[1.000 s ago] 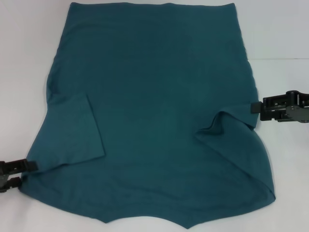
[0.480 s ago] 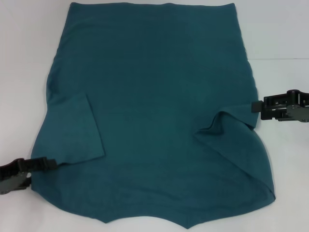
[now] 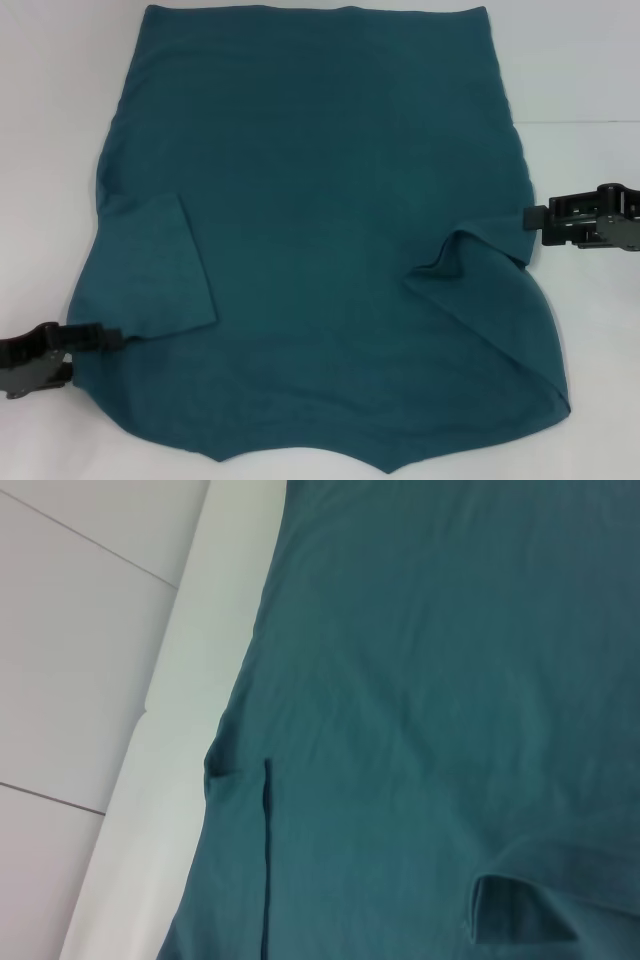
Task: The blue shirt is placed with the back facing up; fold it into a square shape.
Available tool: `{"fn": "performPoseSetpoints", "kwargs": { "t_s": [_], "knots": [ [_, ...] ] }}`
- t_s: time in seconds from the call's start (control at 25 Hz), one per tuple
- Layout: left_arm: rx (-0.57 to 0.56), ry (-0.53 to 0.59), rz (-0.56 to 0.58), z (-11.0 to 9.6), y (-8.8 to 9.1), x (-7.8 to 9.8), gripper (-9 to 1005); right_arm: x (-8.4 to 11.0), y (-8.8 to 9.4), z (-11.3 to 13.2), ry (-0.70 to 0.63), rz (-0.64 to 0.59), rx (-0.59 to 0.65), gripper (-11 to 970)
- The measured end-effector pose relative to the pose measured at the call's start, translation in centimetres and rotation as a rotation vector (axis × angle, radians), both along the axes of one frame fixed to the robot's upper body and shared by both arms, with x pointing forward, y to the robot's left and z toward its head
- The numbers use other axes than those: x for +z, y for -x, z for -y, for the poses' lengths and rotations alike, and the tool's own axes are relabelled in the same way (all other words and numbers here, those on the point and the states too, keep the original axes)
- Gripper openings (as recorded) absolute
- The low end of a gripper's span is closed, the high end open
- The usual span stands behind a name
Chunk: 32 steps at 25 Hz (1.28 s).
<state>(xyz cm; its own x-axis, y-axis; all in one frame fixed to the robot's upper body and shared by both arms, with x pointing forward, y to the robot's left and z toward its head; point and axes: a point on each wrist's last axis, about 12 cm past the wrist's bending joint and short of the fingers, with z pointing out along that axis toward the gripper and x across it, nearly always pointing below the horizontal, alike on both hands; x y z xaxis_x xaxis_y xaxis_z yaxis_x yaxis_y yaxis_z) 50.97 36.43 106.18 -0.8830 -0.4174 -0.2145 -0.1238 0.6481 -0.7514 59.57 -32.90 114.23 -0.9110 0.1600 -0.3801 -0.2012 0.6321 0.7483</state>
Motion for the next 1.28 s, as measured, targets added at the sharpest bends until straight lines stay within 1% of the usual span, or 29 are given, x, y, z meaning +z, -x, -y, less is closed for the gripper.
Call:
{"fn": "performPoseSetpoints", "kwargs": {
  "t_s": [0.24, 0.64, 0.76, 1.0, 1.12, 1.28],
  "knots": [
    [0.002, 0.001, -0.003, -0.1, 0.1, 0.0, 601, -0.1, 0.2, 0.4, 0.003, -0.002, -0.006, 553],
    [-0.008, -0.009, 0.006, 0.0, -0.2, 0.2, 367, -0.4, 0.6, 0.8, 0.007, -0.007, -0.014, 552],
    [-0.020, -0.003, 0.016, 0.0, -0.1, 0.3, 142, -0.5, 0.7, 1.0, 0.022, 0.001, -0.004, 552],
    [-0.021, -0.001, 0.029, -0.3, -0.3, 0.7, 23, -0.1, 1.9, 2.6, 0.085, -0.044, 0.057, 551],
    [-0.015, -0.003, 0.031, -0.3, -0.4, 0.7, 23, 0.1, 2.6, 3.8, 0.135, -0.069, 0.073, 551],
    [-0.017, -0.003, 0.032, -0.2, -0.5, 0.7, 23, -0.2, 3.3, 4.5, 0.183, -0.071, 0.104, 551]
  ]
}}
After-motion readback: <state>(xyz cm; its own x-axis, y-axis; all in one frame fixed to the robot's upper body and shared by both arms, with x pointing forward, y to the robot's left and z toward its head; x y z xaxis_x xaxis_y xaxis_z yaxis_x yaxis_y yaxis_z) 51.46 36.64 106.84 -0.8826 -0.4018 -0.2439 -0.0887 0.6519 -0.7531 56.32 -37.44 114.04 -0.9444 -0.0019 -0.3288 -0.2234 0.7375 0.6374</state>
